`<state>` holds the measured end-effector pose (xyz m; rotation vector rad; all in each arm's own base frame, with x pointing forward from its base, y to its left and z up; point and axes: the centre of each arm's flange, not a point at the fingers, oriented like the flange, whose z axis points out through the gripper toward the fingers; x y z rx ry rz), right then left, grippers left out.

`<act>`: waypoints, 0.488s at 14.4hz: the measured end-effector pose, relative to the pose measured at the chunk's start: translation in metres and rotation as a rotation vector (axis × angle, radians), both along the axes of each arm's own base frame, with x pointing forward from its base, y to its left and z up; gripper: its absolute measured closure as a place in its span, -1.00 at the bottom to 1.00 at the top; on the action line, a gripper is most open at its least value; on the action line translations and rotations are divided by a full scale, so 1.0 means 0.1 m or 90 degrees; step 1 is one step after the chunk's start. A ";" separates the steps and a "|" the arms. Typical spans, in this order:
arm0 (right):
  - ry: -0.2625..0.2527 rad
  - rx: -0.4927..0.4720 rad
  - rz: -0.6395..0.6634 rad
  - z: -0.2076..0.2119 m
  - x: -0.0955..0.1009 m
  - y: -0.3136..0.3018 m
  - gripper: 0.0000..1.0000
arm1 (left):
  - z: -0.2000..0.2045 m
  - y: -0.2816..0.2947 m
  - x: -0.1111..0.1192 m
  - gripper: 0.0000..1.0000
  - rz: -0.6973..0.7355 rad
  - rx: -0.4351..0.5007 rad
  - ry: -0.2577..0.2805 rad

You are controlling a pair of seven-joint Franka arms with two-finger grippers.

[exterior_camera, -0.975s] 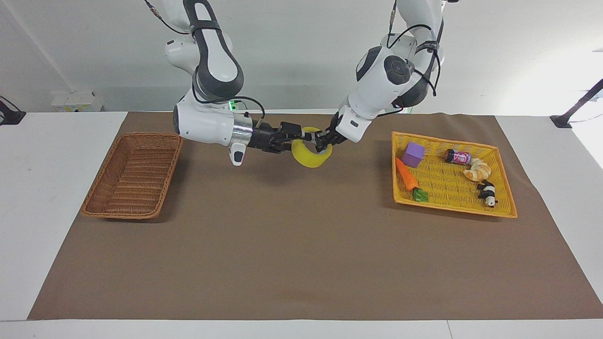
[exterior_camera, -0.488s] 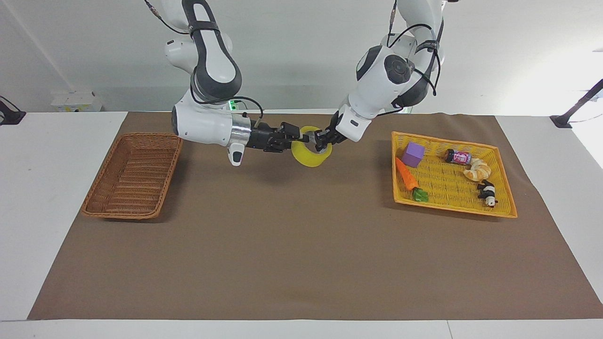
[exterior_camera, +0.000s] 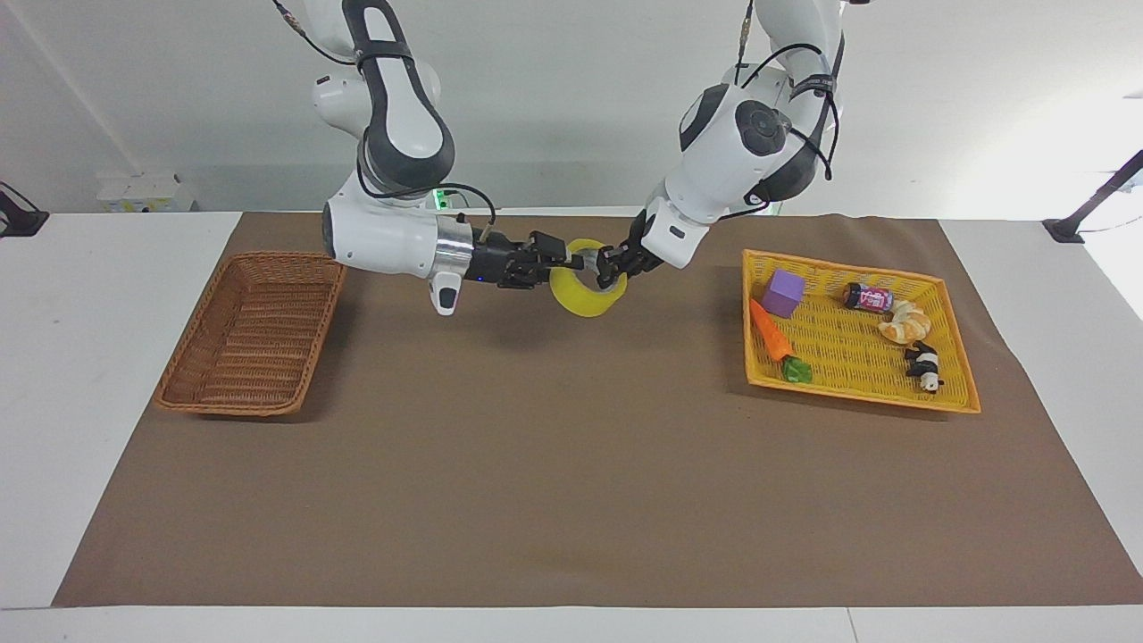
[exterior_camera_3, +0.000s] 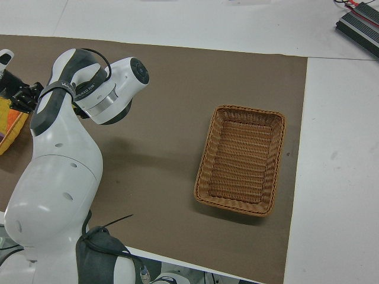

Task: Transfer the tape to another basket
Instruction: 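Close the right gripper on the tape while the left gripper releases it, then carry the tape to the wicker basket with the right gripper while the left withdraws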

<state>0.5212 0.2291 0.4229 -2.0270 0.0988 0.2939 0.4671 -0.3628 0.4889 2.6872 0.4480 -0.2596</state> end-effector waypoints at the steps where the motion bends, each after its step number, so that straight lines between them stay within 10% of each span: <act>1: -0.004 0.004 -0.001 0.02 0.01 0.00 -0.10 | 0.04 0.06 0.05 -0.32 0.007 -0.004 0.005; 4: -0.012 0.001 0.006 0.05 0.02 -0.01 -0.10 | 0.27 0.57 0.27 -0.99 0.031 0.013 0.000; 7: -0.033 -0.028 0.034 0.04 0.08 -0.37 -0.10 | 0.56 1.66 0.62 -1.00 0.015 0.077 -0.076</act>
